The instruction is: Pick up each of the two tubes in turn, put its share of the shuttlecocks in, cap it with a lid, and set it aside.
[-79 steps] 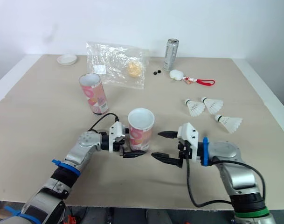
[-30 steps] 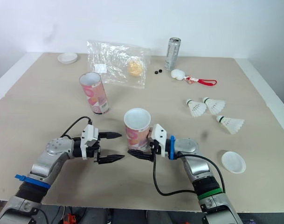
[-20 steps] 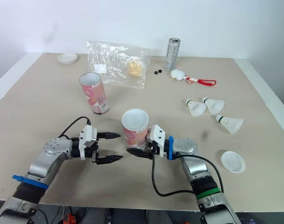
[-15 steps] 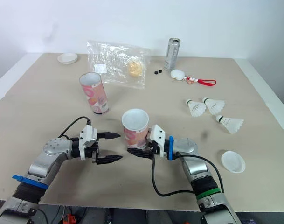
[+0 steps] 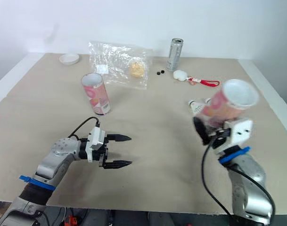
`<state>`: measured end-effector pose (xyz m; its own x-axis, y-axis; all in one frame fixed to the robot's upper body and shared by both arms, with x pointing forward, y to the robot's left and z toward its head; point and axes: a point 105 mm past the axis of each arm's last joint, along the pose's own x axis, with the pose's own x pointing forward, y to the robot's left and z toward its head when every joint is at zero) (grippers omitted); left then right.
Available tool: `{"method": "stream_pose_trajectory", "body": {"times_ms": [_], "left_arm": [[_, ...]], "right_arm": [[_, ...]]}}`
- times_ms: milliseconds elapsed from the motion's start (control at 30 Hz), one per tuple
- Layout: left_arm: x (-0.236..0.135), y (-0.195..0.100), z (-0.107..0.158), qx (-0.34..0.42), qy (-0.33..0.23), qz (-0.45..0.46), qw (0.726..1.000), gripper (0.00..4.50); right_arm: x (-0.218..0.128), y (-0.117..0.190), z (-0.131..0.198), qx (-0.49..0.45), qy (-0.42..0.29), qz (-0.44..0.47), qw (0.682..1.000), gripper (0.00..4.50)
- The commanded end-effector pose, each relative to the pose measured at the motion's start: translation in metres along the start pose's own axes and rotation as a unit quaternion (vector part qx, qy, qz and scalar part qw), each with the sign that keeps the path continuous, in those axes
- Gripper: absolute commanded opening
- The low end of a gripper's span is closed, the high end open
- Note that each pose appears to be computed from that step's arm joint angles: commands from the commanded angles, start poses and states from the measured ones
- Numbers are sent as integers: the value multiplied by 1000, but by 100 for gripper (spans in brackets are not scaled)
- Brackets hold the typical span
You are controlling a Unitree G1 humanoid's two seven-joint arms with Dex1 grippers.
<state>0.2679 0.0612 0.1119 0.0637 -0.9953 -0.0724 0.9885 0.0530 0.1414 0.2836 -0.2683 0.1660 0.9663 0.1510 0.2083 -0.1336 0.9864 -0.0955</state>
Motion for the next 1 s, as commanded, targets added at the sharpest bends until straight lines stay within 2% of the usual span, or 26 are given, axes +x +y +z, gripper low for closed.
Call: {"method": "stream_pose_trajectory", "body": {"times_ms": [33, 167, 333, 500, 767, 867, 1000], "left_arm": [[7, 0, 11, 16, -13, -14, 1000, 450], [11, -1, 12, 16, -15, -15, 1000, 450], [11, -1, 12, 16, -16, -6, 1000, 450], [8, 2, 11, 17, -11, 8, 1000, 450], [9, 0, 16, 11, -25, 12, 1000, 450], [9, -2, 18, 2, -33, 4, 999, 450], [9, -3, 18, 2, -30, 0, 1000, 450]], "right_arm": [[-36, -77, 14, -31, -20, -190, 981, 317], [-54, -109, -1, -19, 5, -256, 966, 317], [-65, -137, -24, -11, 53, -298, 953, 317], [-58, -148, -52, 13, 102, -287, 952, 317], [-59, -158, -66, 25, 121, -294, 948, 317], [-60, -158, -67, 27, 124, -293, 948, 434], [-64, -158, -66, 16, 130, -289, 948, 443]]}}
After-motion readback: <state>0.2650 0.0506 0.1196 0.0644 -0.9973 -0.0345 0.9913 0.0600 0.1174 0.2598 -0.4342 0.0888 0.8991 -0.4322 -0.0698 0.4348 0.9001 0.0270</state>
